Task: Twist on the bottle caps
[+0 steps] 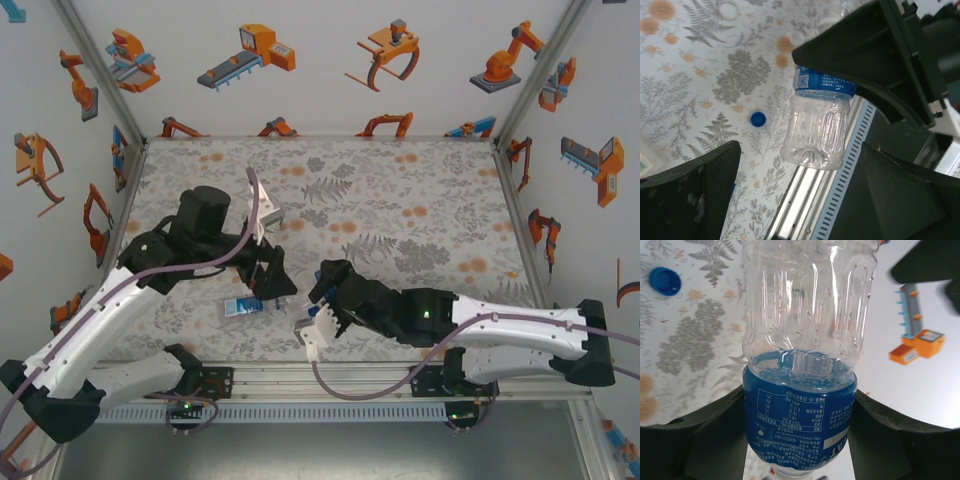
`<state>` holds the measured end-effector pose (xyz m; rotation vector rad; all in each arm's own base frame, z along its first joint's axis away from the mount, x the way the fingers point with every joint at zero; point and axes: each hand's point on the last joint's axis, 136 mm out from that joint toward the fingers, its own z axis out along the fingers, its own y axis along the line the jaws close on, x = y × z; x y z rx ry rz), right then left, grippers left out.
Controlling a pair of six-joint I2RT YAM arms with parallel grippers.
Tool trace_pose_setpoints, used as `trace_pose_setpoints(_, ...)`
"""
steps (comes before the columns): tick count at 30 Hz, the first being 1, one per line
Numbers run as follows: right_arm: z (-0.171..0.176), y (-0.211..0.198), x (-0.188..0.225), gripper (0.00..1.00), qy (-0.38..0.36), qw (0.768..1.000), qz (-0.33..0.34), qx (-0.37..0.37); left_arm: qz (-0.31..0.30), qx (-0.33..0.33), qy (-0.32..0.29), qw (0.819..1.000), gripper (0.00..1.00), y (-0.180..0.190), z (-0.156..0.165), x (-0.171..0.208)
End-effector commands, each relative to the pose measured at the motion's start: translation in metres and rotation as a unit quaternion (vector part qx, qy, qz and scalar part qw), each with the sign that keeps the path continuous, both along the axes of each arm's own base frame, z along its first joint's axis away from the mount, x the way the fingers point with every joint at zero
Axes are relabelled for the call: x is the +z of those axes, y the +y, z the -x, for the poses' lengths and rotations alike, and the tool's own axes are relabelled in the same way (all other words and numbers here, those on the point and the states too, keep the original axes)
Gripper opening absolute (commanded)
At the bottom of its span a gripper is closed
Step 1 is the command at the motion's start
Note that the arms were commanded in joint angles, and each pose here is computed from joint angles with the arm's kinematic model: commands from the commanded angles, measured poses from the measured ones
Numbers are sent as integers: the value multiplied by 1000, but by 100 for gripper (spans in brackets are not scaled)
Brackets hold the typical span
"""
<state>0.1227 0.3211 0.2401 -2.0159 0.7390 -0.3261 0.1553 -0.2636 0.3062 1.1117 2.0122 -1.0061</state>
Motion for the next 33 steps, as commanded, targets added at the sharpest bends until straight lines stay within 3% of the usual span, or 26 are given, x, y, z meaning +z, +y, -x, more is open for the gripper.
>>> trace_pose_setpoints(1,3,0,43,43,-79,997,-12,18,-10,-33,-23,999,97,-5,15,4)
trace_pose_setpoints(10,26,11,71,43,-129,989,-18,66,-19,-72,-28,997,98,-23,33,7)
trace_pose_setpoints(20,27,14,82,43,-142,987,-29,62,-33,-122,-11,992,98,-39,50,0)
trace_pose_setpoints(30,24,15,84,43,-144,988,-33,45,-47,-143,1,989,84,-44,59,-9)
trace_pose_setpoints(33,23,14,84,44,-137,989,-38,39,-43,-148,-1,988,75,-43,61,-7)
